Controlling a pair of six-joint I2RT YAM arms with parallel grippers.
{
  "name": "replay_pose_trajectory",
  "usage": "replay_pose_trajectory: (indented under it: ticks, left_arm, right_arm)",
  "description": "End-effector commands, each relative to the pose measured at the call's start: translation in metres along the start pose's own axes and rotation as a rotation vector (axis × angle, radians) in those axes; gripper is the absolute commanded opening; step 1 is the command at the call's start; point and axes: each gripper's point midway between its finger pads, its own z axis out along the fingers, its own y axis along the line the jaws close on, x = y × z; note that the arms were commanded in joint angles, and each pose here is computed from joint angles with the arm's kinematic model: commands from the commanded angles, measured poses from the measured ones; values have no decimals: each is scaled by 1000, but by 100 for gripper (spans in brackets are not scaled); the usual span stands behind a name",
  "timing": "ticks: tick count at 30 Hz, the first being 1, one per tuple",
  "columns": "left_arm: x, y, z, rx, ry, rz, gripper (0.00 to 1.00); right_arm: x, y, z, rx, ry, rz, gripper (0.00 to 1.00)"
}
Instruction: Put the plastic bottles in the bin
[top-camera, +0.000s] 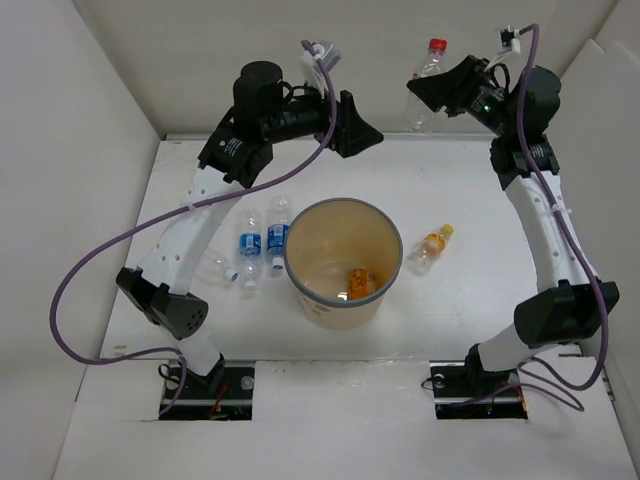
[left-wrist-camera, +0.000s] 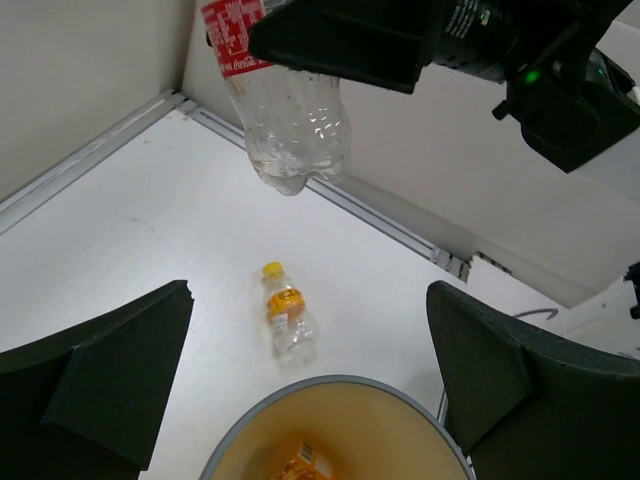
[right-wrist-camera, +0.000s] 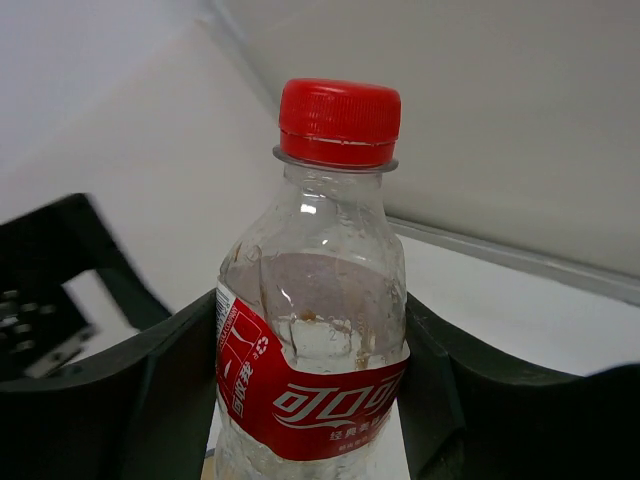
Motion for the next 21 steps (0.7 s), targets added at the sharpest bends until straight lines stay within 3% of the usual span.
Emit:
replay_pose_trajectory:
  ticks: [1, 7, 10, 18, 19, 21]
  left_arm:
    - [-14, -36, -6, 193, -56, 85, 100]
    - [-27, -53, -15, 249, -125, 93, 100]
    - [-23, -41, -10, 203, -125, 74, 100]
    - [-33, -33, -14, 128, -192, 54, 100]
    - [-36, -34, -17, 119, -207, 59, 98]
    - [-39, -34, -19, 115, -227, 58, 83]
  right_arm:
    - [-11, 70, -6, -278, -11, -6, 0]
    - [-6, 135, -11, -462, -41, 17, 0]
    - [9, 173, -9, -555, -23, 33, 0]
    - [31, 196, 0, -638, 9, 82, 0]
    - [37, 201, 0, -652, 16, 85, 0]
    - [45, 200, 2, -654, 27, 94, 2]
